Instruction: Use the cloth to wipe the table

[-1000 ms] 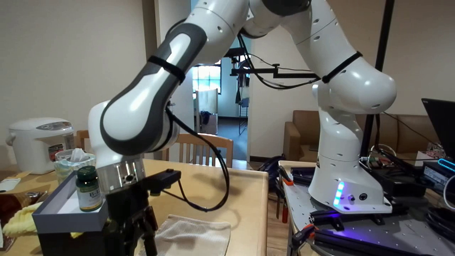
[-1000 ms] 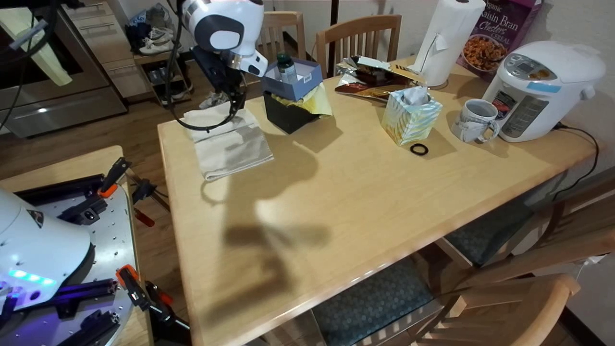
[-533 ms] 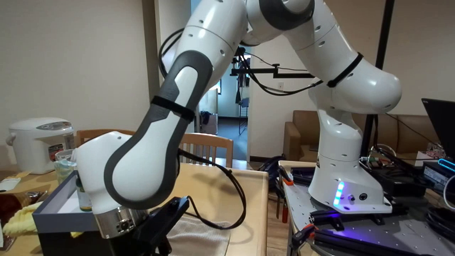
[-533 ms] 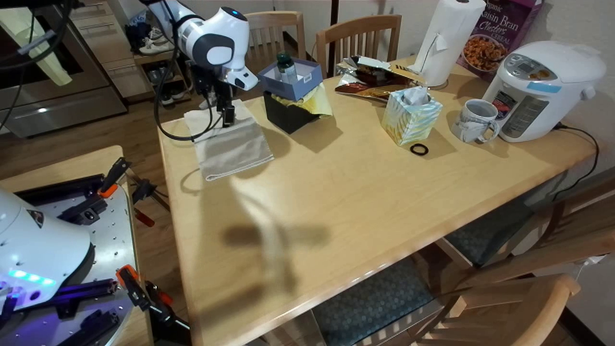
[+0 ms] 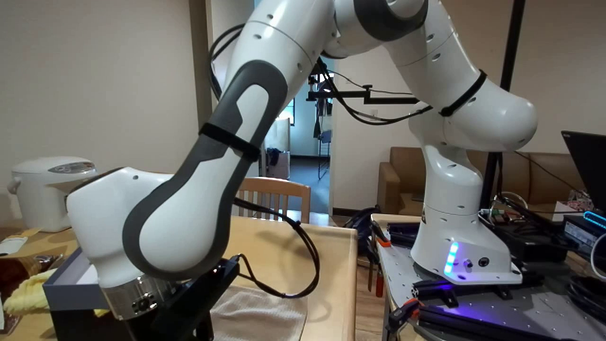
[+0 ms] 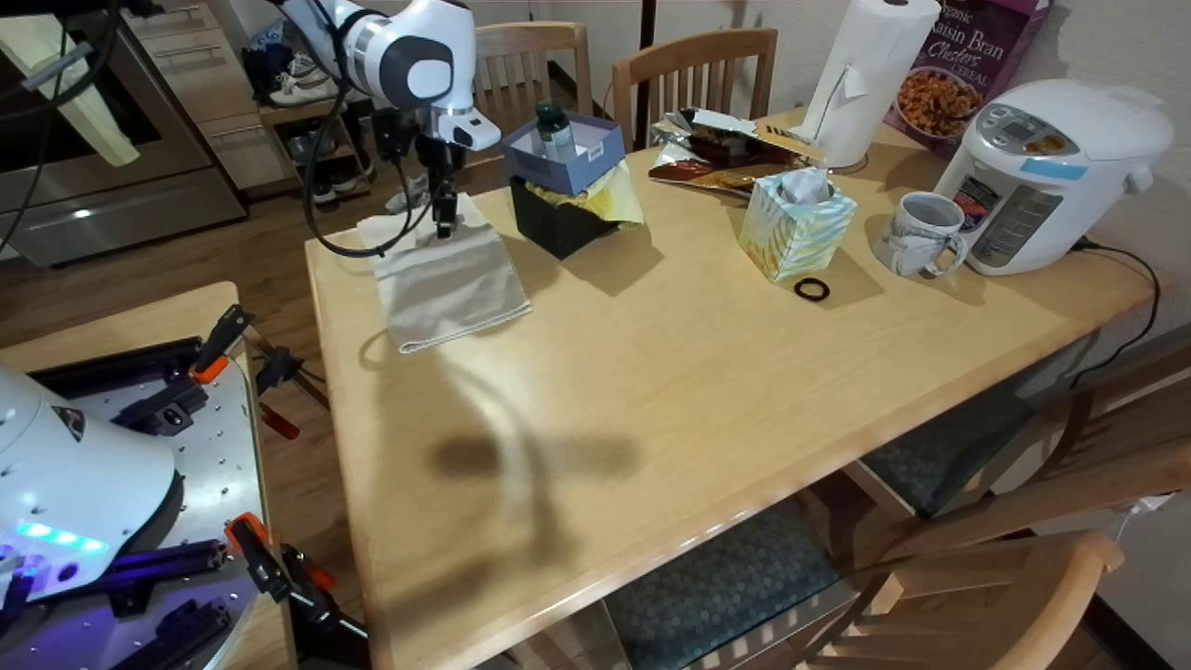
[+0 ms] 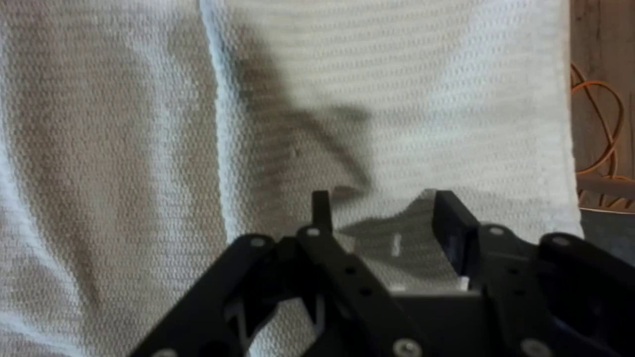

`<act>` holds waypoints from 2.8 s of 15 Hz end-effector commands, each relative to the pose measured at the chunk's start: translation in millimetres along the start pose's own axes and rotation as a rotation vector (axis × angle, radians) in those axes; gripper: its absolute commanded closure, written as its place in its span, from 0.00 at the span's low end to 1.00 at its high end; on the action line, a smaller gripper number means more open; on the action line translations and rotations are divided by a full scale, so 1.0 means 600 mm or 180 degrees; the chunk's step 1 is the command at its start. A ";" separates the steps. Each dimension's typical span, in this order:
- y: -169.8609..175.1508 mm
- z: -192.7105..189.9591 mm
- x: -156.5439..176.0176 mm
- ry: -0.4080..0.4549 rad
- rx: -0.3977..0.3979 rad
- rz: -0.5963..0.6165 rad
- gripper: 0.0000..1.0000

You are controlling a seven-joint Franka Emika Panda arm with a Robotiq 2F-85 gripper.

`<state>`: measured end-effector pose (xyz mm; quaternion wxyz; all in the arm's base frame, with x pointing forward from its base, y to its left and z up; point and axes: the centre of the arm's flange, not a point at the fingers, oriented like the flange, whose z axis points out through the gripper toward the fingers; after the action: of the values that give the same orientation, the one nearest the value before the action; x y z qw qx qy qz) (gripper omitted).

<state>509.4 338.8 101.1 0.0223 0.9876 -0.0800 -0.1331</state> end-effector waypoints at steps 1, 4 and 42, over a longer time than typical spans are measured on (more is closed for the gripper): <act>-0.006 -0.015 0.016 0.0064 0.0064 -0.0027 0.73; -0.002 -0.020 0.022 0.0074 0.0199 -0.0047 0.93; 0.052 -0.005 0.089 0.0688 0.0703 -0.0455 1.00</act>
<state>553.6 302.6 101.7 -0.0436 0.9970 -0.0474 -0.0439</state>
